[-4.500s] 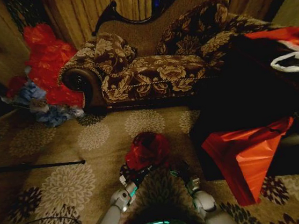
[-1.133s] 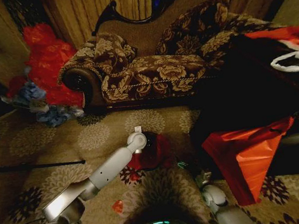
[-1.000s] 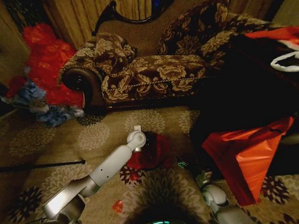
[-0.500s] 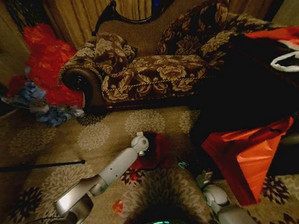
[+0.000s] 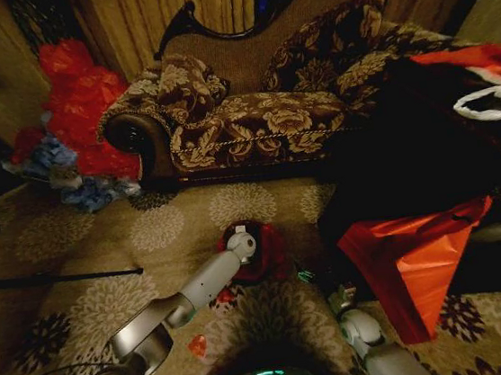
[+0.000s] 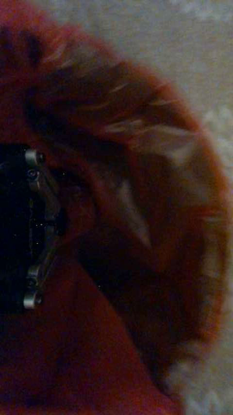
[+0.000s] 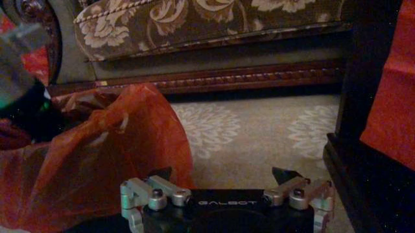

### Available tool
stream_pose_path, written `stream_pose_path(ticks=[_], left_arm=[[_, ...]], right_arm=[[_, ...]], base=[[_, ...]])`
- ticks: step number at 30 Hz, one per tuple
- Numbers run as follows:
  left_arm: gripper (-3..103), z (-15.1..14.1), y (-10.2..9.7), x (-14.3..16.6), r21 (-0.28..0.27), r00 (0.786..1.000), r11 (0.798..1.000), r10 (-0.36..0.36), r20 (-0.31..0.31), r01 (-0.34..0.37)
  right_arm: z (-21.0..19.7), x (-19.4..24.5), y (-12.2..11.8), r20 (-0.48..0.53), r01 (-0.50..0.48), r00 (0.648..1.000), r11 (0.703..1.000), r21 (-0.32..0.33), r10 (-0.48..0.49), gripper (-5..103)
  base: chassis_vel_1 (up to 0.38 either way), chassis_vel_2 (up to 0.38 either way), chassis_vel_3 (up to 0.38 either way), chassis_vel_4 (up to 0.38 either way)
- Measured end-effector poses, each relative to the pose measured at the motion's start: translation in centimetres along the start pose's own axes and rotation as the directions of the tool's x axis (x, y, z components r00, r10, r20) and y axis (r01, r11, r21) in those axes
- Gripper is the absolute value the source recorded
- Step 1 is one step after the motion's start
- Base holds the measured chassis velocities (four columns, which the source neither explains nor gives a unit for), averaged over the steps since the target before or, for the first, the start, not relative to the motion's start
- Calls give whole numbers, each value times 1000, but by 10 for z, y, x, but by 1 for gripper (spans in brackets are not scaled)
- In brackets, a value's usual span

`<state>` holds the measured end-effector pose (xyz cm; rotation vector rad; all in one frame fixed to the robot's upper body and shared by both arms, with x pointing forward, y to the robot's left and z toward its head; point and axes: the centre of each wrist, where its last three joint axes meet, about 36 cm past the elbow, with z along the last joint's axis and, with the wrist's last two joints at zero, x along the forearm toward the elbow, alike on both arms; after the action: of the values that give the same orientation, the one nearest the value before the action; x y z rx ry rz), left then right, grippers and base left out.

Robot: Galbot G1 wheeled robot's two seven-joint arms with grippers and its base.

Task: Place a garbage bag over the trash bin.

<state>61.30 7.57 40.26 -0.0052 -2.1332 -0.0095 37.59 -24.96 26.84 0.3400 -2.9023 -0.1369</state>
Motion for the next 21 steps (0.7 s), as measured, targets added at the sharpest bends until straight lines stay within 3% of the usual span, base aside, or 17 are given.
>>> stream_pose_path(ticks=[6,13,21], left_arm=[[0,-14,-8,2,-18,999,999,29,41,-28],[0,-8,-26,-21,-5,998,998,65,10,-64],[0,26,-31,-39,-20,998,999,27,-51,-28]], right_arm=[[3,1,3,-2,1,1000,1000,-1,-1,100],[4,8,-1,-8,5,1000,1000,14,-5,100],[-4,8,-9,3,6,1000,1000,27,-6,100]], base=[[0,0,0,0],[0,0,0,0],[0,0,0,0]])
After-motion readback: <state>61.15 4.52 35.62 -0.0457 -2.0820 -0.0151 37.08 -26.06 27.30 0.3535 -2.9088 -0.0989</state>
